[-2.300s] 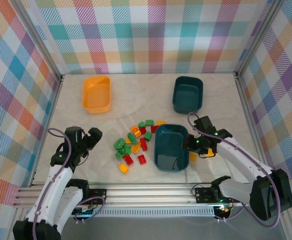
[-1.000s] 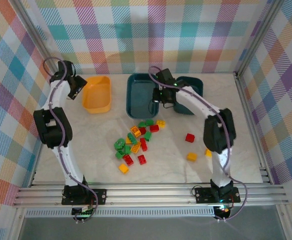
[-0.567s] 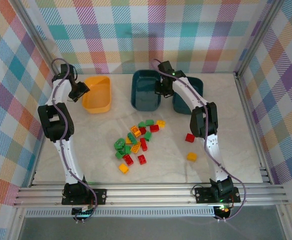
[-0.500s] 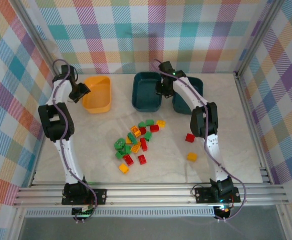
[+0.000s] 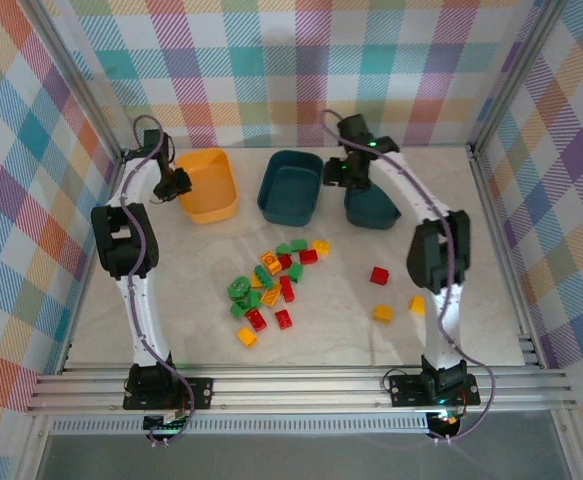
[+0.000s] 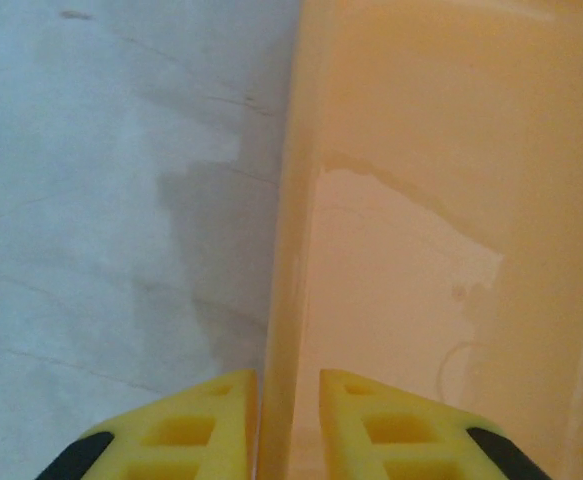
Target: Sort the legos into containers by color
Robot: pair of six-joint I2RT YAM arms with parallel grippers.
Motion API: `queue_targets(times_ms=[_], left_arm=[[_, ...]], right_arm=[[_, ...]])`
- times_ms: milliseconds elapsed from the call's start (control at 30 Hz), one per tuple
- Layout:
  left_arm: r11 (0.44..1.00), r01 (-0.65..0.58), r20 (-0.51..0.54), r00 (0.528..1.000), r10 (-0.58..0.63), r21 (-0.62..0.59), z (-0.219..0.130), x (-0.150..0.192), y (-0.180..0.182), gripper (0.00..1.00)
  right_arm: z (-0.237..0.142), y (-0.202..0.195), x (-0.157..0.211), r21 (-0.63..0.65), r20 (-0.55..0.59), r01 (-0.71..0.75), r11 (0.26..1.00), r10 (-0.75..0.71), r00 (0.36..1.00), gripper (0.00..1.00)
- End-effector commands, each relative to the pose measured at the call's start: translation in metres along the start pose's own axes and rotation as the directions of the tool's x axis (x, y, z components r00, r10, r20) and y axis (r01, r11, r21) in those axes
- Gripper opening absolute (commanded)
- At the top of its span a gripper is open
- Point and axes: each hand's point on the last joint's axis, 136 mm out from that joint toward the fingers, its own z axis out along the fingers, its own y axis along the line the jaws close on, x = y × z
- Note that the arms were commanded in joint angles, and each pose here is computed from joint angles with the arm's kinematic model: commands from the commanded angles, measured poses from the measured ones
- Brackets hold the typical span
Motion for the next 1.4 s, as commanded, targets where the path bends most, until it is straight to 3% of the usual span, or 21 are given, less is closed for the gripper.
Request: queue_targets(times_ms=[0,167,433,567,633,800,1067,1367], left_arm=[[0.993,-0.115,0.016,0.993,0.115,0.002,0.002,0.002,-0.029,0.18],[0.973,-0.227,0.026,0.974,0.226,0.038,0.002,0.011,-0.070,0.08],[0.944,-0.323,0.014,0.946,0.323,0.068,0.001,0.026,-0.089,0.02],[0.929,-0.356,-0.001,0.934,0.358,0.104,0.004,0.034,-0.093,0.00],[0.922,-0.368,-0.003,0.929,0.371,0.118,0.004,0.035,-0.096,0.00],[0.918,-0.374,0.020,0.927,0.374,0.132,0.000,0.029,-0.101,0.02],[0.910,-0.375,0.024,0.926,0.377,0.175,0.004,0.028,-0.112,0.04],[0.924,-0.359,0.002,0.932,0.362,0.134,0.000,0.033,-0.101,0.12]], right_arm=[[-0.011,-0.080,-0.013,0.094,0.062,-0.101,0.990,0.096,0.993,0.56],[0.006,-0.136,0.014,0.109,-0.016,-0.174,0.979,0.177,0.984,0.56],[0.031,-0.166,0.041,0.143,-0.086,-0.181,0.973,0.195,0.977,0.54],[0.047,-0.155,0.044,0.046,-0.116,-0.175,0.983,0.179,0.977,0.44],[0.052,-0.148,0.043,0.006,-0.119,-0.179,0.984,0.178,0.977,0.35],[0.056,-0.145,0.037,-0.012,-0.103,-0.183,0.983,0.181,0.978,0.22],[0.061,-0.128,0.040,-0.056,-0.118,-0.136,0.989,0.129,0.985,0.17],[0.051,-0.127,0.047,-0.061,-0.098,-0.096,0.994,0.090,0.991,0.17]])
